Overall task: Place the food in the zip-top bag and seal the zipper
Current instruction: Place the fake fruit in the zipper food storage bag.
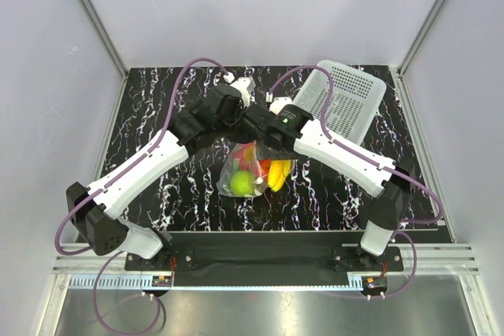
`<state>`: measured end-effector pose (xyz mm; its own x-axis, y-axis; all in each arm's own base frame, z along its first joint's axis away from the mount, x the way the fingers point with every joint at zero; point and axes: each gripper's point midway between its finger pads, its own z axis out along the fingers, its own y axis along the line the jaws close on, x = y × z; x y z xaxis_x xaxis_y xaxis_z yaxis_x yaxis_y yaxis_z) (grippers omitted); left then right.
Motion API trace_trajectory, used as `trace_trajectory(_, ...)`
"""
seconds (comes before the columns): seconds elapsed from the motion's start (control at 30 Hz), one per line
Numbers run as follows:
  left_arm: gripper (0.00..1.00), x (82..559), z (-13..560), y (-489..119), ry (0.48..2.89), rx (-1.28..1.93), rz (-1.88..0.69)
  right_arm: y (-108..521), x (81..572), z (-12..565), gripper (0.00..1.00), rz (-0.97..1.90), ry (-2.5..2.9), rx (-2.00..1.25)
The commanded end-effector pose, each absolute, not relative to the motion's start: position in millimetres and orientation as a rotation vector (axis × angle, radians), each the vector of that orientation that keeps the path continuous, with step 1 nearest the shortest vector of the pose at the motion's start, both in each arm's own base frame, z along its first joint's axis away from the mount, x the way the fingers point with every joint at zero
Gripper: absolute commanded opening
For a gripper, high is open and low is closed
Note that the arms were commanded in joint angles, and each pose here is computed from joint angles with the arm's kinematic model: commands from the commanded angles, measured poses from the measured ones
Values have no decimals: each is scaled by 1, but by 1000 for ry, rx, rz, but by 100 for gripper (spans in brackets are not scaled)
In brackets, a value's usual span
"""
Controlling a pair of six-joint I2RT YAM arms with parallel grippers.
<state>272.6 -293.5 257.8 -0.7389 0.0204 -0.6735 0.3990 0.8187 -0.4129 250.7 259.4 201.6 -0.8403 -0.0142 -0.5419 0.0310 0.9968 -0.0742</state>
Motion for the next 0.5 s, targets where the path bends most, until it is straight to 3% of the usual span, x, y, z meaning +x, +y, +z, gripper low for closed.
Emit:
trace_trajectory(0.0,0,274,290,-302,2194,302,-861,271,255,221,84,51,2466,19)
trace_trajectory(0.03,0,274,290,-301,2194,299,-863,273,254,223,89,87,2459,20)
trace_trajectory(0.13,0,275,289,-298,2197,292,-872,281,253,230,90,192,2426,5)
trace_trajectory(0.47,0,280,282,-289,2213,277,-886,262,235,234,79,262,2436,-2)
